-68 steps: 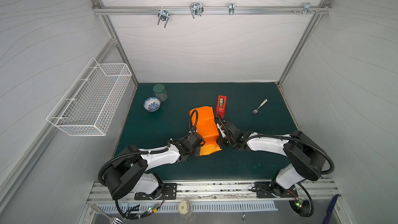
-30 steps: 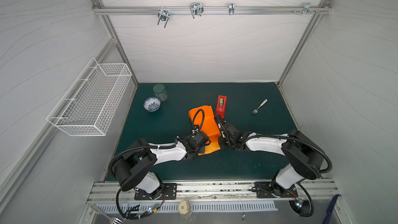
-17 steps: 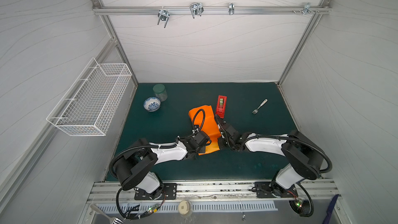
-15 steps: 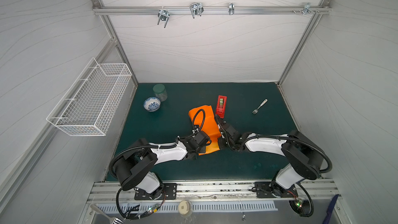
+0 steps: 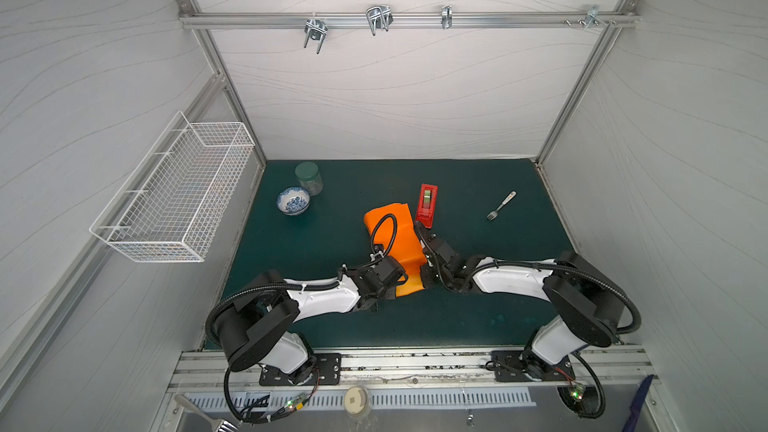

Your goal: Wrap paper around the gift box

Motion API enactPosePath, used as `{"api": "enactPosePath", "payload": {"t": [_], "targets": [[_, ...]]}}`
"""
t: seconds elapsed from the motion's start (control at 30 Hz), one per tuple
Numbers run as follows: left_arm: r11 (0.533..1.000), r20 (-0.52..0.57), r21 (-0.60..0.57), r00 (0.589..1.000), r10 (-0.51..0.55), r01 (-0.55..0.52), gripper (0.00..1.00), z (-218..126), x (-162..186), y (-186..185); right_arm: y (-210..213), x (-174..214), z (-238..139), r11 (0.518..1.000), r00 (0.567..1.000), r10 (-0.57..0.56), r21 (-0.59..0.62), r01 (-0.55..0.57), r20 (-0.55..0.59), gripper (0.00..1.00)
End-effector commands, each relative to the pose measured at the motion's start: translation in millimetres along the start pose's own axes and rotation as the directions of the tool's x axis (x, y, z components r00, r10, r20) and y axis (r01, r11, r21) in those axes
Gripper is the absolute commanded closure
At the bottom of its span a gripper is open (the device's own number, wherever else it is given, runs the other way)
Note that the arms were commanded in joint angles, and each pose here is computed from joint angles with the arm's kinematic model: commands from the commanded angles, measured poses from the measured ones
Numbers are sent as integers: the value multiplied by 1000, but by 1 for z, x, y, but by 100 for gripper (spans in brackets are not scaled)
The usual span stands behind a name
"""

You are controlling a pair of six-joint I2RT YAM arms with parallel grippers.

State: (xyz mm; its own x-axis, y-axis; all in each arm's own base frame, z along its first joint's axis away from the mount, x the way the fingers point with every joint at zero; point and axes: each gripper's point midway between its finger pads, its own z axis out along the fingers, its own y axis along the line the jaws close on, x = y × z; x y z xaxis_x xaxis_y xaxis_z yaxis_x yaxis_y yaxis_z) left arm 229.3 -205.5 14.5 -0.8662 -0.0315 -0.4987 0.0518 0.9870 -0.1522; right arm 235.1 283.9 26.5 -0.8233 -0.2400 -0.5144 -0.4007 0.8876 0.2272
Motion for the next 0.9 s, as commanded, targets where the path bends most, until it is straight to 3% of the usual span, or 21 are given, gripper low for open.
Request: {"api": "enactPosePath", "payload": {"t": [0.0,0.13,0.33,0.47,0.77,0.87], "targets": [[999,-16,-48,1000,12,-12,97,2,3,6,2,7,-4,1000,1000,13,-2,-13,-7,92],[999,-13,-40,1000,8,-8,100,2,3,5,0,5,-6,1000,1000,17,8,-17,5,91],[999,-22,-40,1000,10,-11,100,4,5,5,-10,0,-16,1000,1000,7,30,-8,16,74],[999,-18,-37,1000,12,-13,100,3,5,4,-13,2,-16,1000,1000,12,16,-12,4,71],[999,-19,-41,1000,14,-15,100,3,4,4,-17,8,-5,1000,1000,17,18,-17,-20,91],[999,-17,-42,1000,10,-11,100,3,4,5,-16,8,-5,1000,999,18,11,-17,-26,92]]}}
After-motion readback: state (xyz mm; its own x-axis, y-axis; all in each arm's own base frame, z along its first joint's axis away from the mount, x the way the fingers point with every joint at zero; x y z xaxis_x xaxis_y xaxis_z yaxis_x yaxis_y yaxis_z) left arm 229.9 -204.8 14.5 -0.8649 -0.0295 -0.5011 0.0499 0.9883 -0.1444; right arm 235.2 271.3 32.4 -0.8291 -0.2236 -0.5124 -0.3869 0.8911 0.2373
